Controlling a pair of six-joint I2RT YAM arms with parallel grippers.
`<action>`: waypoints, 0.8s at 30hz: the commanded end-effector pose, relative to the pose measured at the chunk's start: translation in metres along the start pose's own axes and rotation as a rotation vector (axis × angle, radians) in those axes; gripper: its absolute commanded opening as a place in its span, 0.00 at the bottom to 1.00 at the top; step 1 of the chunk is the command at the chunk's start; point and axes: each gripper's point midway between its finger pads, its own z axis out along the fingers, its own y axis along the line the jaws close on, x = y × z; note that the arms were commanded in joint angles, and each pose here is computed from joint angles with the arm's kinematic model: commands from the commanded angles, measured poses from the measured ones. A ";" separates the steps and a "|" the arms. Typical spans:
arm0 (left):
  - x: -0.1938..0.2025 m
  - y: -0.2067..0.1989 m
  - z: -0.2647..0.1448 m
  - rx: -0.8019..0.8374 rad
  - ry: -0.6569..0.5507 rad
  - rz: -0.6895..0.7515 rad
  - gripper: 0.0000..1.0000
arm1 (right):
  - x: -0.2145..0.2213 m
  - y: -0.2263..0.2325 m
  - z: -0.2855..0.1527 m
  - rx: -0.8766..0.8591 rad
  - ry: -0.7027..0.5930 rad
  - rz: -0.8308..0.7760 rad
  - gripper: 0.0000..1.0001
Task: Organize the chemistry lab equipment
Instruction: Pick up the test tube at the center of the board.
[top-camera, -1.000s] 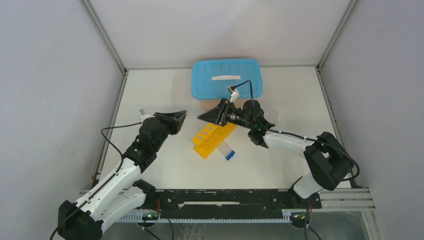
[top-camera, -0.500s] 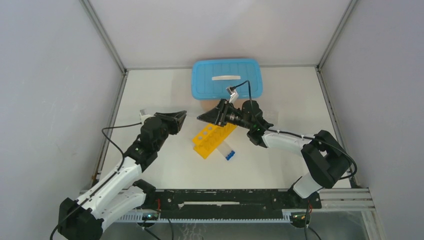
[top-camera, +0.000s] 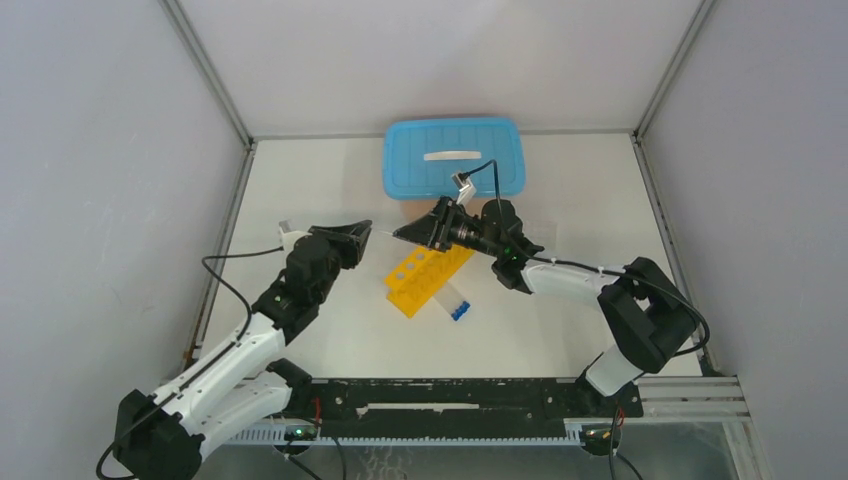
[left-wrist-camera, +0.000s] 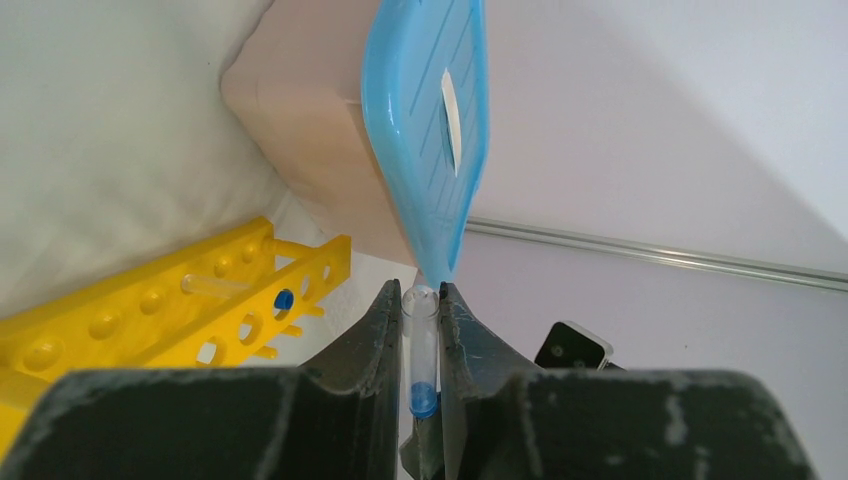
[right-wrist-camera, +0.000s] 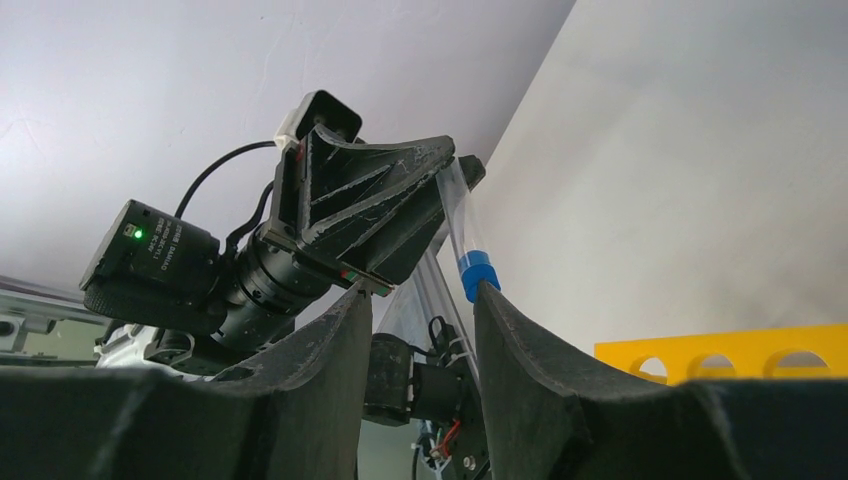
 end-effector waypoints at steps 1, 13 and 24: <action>0.036 -0.055 -0.023 0.141 0.175 -0.042 0.11 | -0.008 0.033 0.012 -0.109 -0.036 -0.036 0.49; 0.037 -0.052 -0.027 0.139 0.190 -0.033 0.10 | -0.002 0.035 0.013 -0.154 0.006 -0.004 0.51; 0.039 -0.053 -0.028 0.142 0.199 -0.026 0.09 | 0.001 0.037 0.012 -0.177 0.038 0.010 0.51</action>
